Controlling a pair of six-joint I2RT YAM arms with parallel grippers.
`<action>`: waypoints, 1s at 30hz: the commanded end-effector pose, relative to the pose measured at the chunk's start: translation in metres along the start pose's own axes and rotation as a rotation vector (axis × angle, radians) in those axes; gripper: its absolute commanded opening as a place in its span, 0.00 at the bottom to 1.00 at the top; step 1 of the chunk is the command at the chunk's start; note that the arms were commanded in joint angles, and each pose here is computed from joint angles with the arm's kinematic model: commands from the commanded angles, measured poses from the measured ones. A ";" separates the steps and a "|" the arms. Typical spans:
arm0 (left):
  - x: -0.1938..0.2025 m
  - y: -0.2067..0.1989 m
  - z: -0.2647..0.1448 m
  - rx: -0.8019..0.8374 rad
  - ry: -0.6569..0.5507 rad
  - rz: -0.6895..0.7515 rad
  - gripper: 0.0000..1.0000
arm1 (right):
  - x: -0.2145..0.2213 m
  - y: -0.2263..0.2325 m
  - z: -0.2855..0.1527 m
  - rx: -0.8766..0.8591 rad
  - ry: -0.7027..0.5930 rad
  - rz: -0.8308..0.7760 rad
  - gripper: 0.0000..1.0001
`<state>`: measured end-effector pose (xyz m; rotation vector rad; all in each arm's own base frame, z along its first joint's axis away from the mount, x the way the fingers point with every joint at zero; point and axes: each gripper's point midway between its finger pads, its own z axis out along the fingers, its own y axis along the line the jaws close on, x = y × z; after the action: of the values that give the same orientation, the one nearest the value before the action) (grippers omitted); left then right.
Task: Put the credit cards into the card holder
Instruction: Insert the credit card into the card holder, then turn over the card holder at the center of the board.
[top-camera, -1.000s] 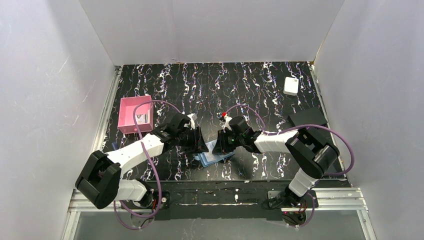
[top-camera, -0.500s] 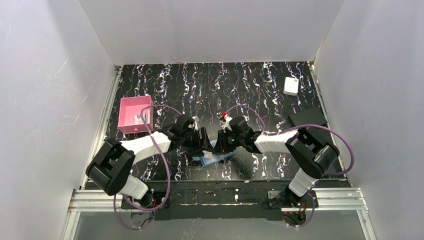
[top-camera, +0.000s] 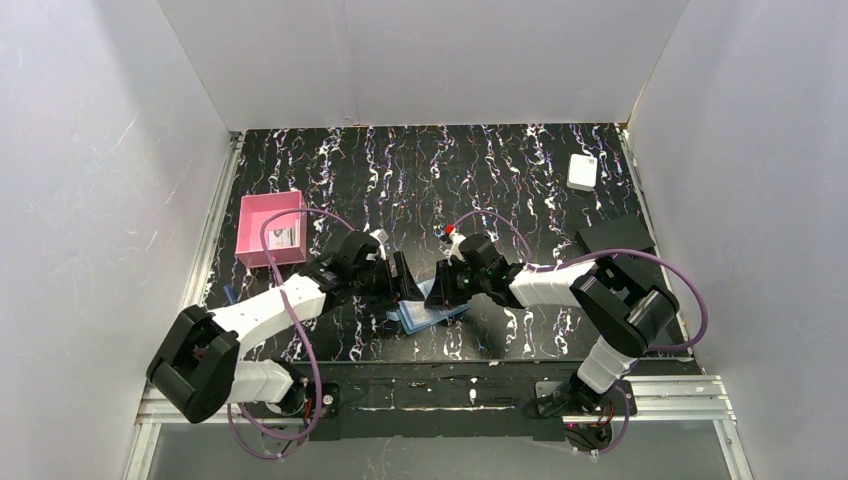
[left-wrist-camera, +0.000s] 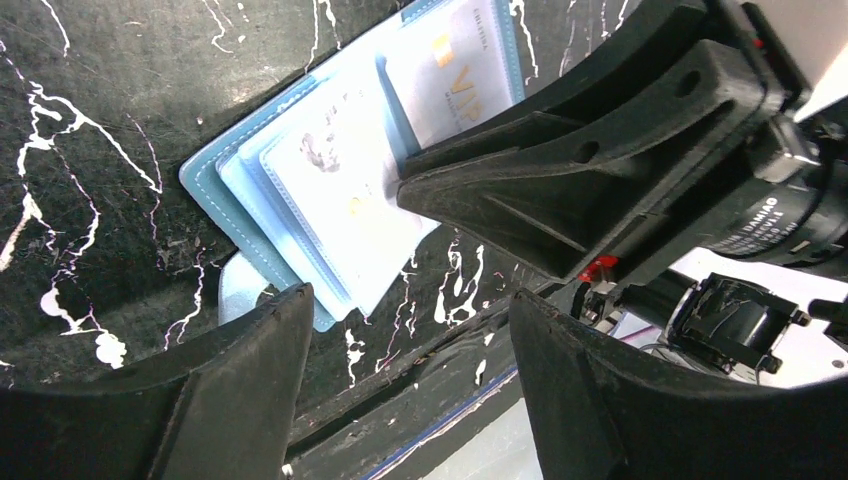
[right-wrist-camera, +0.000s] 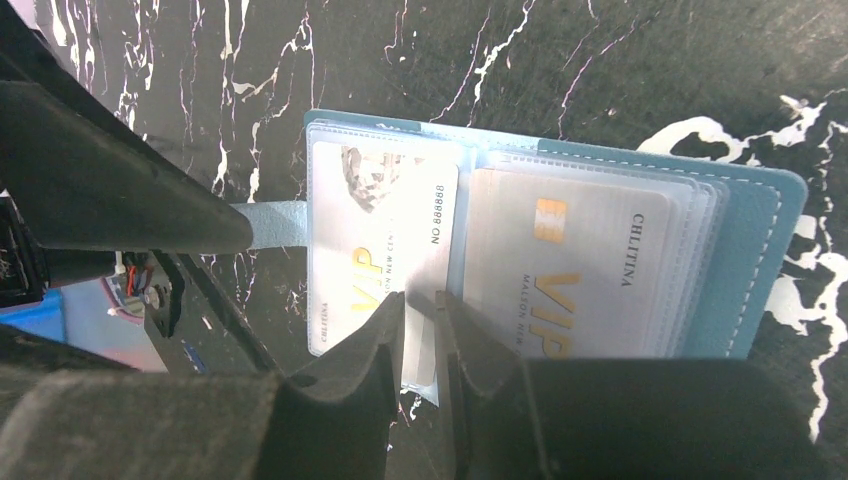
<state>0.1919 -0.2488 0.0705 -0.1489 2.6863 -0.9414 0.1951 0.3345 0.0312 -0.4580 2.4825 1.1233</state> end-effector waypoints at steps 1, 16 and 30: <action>0.005 0.007 -0.002 -0.030 0.001 -0.005 0.70 | 0.020 -0.013 0.002 0.033 0.054 0.011 0.26; 0.009 -0.003 0.019 0.028 0.062 -0.014 0.69 | 0.018 -0.010 0.002 0.025 0.054 0.008 0.26; -0.005 -0.041 0.010 0.149 0.024 0.037 0.68 | -0.005 0.013 -0.017 -0.052 0.017 0.071 0.27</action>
<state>0.1873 -0.2692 0.0502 -0.1224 2.7428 -1.0191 0.1922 0.3343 0.0325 -0.4535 2.4919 1.1409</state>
